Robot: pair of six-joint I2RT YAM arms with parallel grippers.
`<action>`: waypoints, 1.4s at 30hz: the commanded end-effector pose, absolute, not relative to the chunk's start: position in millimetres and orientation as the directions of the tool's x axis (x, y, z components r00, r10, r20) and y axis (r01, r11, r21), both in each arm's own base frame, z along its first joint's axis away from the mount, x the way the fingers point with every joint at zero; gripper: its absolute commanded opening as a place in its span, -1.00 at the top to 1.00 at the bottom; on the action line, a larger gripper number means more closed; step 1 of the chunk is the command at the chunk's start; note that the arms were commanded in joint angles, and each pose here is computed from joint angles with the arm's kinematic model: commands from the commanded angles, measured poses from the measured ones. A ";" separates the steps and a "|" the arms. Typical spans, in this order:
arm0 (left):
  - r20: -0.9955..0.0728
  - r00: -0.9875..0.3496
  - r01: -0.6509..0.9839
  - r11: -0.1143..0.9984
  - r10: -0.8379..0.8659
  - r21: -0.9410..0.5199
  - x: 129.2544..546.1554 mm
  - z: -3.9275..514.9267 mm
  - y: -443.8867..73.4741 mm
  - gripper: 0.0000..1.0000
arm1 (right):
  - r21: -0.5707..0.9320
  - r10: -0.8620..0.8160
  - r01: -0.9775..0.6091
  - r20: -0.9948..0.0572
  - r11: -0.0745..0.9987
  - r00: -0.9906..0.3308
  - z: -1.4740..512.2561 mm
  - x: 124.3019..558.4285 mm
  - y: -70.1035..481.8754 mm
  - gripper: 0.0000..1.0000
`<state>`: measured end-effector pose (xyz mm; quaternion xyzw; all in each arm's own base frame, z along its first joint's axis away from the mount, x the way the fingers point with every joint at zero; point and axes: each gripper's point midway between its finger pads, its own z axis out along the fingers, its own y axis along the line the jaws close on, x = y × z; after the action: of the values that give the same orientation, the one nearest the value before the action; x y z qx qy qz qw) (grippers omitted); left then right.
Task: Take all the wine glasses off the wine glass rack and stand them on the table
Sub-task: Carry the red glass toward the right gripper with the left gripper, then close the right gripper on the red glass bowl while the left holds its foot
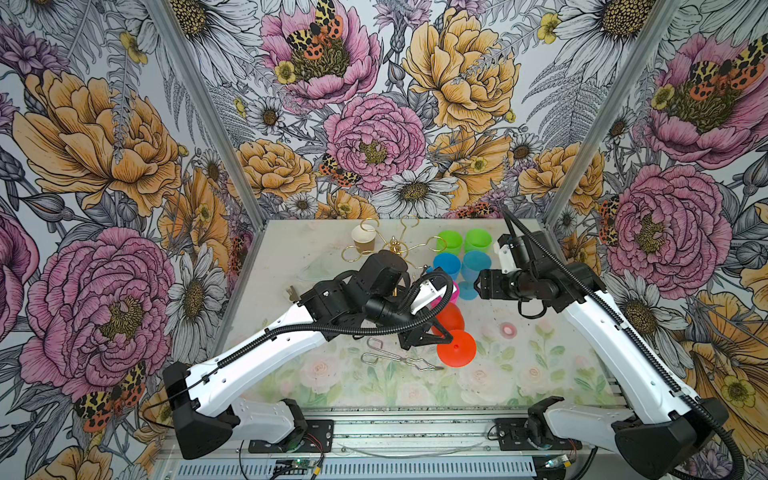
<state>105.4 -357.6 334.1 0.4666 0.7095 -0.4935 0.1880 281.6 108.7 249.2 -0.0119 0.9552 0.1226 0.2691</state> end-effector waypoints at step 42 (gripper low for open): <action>-0.200 0.686 0.380 -0.110 0.699 0.918 157.2 249.0 -376.2 1.00 | 0.577 0.123 -0.213 -0.487 0.788 -0.865 337.6 256.8 117.7 -0.09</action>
<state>146.9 -375.1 241.6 0.7440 0.3896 0.0903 0.5353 262.4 110.7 334.9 -0.0107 0.9134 0.3068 0.2672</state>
